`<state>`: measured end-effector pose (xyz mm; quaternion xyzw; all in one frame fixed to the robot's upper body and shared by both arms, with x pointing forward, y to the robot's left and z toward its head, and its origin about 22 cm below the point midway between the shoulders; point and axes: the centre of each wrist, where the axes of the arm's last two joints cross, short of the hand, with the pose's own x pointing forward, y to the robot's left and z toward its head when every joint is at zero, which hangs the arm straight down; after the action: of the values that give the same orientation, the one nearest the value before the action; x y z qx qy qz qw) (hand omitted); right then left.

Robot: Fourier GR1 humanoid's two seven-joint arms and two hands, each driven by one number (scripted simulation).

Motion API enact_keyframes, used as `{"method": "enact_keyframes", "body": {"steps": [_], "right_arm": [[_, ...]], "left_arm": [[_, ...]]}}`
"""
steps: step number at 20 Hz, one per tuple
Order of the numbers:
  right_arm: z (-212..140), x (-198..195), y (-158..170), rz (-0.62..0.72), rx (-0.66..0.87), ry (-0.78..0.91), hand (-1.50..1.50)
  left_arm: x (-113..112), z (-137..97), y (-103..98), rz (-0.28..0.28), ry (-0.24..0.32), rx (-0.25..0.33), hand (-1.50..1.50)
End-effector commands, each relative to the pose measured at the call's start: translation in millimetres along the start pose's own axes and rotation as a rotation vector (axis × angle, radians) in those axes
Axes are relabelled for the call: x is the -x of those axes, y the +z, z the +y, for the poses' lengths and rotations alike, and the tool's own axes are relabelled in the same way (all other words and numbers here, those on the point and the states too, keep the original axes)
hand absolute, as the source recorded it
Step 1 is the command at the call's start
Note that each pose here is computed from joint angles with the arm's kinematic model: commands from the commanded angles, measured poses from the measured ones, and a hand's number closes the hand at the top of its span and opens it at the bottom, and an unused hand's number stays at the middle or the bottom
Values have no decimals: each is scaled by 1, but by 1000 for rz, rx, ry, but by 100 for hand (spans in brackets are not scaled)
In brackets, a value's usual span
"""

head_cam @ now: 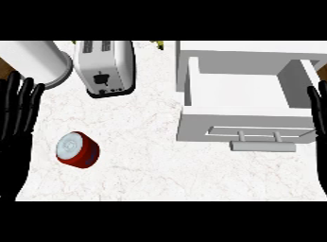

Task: Pick up the can, place it into the drawer and close the drawer

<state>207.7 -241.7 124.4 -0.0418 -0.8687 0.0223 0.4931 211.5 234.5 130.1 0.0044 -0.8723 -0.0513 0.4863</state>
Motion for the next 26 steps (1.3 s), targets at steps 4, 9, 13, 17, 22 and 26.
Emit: {"method": "enact_keyframes", "body": {"steps": [4, 9, 13, 17, 22, 26], "right_arm": [[-18, -3, -5, 7, -22, 9, -150], [-14, 10, 7, 294, 115, -22, -150], [-6, 6, 11, 300, 108, -12, -150], [-22, 25, 22, 314, 114, -6, -150], [-16, 22, 3, 301, 103, -9, -150], [-35, 38, 39, 284, 100, -1, -150]], "left_arm": [[-18, 39, 38, 10, -18, -14, -150], [6, 59, 76, 429, -3, -236, -150], [-20, 78, 72, 441, 2, -271, -150], [-40, 70, 77, 437, 4, -284, -150], [-40, 79, 66, 441, 3, -252, -150], [-14, 69, 67, 469, -4, -249, -150]]}}
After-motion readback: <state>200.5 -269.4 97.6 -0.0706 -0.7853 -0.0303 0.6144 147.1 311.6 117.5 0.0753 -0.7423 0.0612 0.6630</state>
